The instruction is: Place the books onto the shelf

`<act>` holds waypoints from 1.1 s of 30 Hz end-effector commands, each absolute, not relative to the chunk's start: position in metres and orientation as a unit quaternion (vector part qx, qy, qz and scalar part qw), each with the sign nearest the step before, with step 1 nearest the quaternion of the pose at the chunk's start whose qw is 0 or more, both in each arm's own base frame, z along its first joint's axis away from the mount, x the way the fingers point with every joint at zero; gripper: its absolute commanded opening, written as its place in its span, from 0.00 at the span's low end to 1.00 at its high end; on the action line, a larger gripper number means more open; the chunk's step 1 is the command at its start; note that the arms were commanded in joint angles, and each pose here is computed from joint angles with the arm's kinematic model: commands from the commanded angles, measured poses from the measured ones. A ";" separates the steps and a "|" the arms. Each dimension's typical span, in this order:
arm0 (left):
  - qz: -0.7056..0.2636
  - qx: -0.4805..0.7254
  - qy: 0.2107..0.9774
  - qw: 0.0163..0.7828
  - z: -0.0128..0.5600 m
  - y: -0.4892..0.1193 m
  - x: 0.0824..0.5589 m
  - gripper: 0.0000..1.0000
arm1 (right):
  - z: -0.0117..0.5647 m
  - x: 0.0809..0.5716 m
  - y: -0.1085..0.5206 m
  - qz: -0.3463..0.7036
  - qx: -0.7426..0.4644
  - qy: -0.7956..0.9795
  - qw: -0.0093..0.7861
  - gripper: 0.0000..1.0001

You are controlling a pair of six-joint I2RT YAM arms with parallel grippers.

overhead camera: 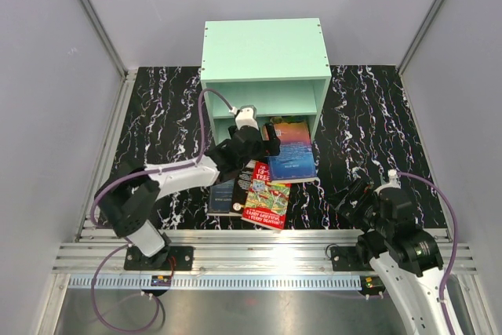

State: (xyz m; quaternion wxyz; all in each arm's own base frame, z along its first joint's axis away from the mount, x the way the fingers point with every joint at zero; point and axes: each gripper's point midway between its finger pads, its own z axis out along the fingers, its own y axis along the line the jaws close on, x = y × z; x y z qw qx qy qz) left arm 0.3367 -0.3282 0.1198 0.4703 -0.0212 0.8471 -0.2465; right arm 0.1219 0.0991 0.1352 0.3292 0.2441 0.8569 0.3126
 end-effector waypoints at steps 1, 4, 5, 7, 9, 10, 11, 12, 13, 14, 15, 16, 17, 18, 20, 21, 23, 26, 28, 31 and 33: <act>-0.213 -0.024 0.825 0.522 0.175 -0.311 0.328 0.99 | 0.119 0.112 0.093 0.288 0.243 0.872 0.311 1.00; -0.199 0.012 0.820 0.537 0.194 -0.310 0.302 0.99 | 0.118 0.114 0.093 0.287 0.244 0.871 0.315 1.00; -0.217 0.022 0.813 0.539 0.203 -0.315 0.290 0.99 | 0.119 0.114 0.092 0.286 0.244 0.871 0.316 1.00; -0.250 0.052 0.817 0.516 0.197 -0.328 0.271 0.99 | 0.119 0.115 0.092 0.286 0.244 0.871 0.316 1.00; -0.275 0.071 0.827 0.486 0.186 -0.344 0.249 0.99 | 0.119 0.116 0.092 0.285 0.245 0.870 0.319 1.00; -0.278 0.084 0.831 0.474 0.177 -0.350 0.239 0.97 | 0.119 0.116 0.092 0.284 0.246 0.870 0.318 1.00; -0.279 0.106 0.840 0.454 0.160 -0.363 0.223 0.78 | 0.119 0.116 0.091 0.284 0.247 0.870 0.318 1.00; -0.278 0.119 0.845 0.442 0.148 -0.369 0.214 0.68 | 0.119 0.115 0.092 0.285 0.246 0.870 0.318 1.00; -0.273 0.124 0.850 0.432 0.137 -0.374 0.208 0.58 | 0.119 0.114 0.091 0.285 0.246 0.870 0.318 1.00; -0.262 0.131 0.862 0.414 0.117 -0.381 0.199 0.47 | 0.119 0.114 0.092 0.287 0.247 0.869 0.320 1.00; -0.257 0.134 0.866 0.408 0.110 -0.385 0.195 0.38 | 0.119 0.114 0.092 0.288 0.246 0.869 0.319 1.00; -0.250 0.136 0.869 0.404 0.103 -0.387 0.193 0.36 | 0.120 0.114 0.092 0.290 0.246 0.868 0.318 1.00; -0.243 0.135 0.871 0.404 0.098 -0.394 0.190 0.33 | 0.120 0.113 0.093 0.290 0.245 0.869 0.318 1.00; -0.228 0.142 0.877 0.399 0.091 -0.394 0.188 0.32 | 0.119 0.112 0.093 0.290 0.244 0.870 0.316 1.00; -0.203 0.151 0.884 0.394 0.078 -0.395 0.188 0.31 | 0.120 0.111 0.093 0.292 0.243 0.869 0.316 1.00; -0.206 0.155 0.882 0.394 0.080 -0.402 0.189 0.31 | 0.119 0.111 0.093 0.292 0.242 0.870 0.316 1.00; -0.185 0.160 0.889 0.388 0.068 -0.404 0.190 0.31 | 0.120 0.111 0.093 0.292 0.243 0.869 0.317 1.00; -0.145 0.151 0.899 0.386 0.054 -0.402 0.197 0.27 | 0.120 0.112 0.092 0.291 0.245 0.868 0.319 1.00; -0.119 0.127 0.898 0.404 0.060 -0.402 0.209 0.25 | 0.120 0.113 0.092 0.290 0.244 0.869 0.319 1.00; -0.069 0.110 0.899 0.418 0.057 -0.399 0.222 0.24 | 0.119 0.114 0.092 0.289 0.243 0.869 0.319 1.00; -0.034 0.107 0.900 0.420 0.048 -0.393 0.228 0.22 | 0.120 0.114 0.092 0.289 0.242 0.869 0.320 1.00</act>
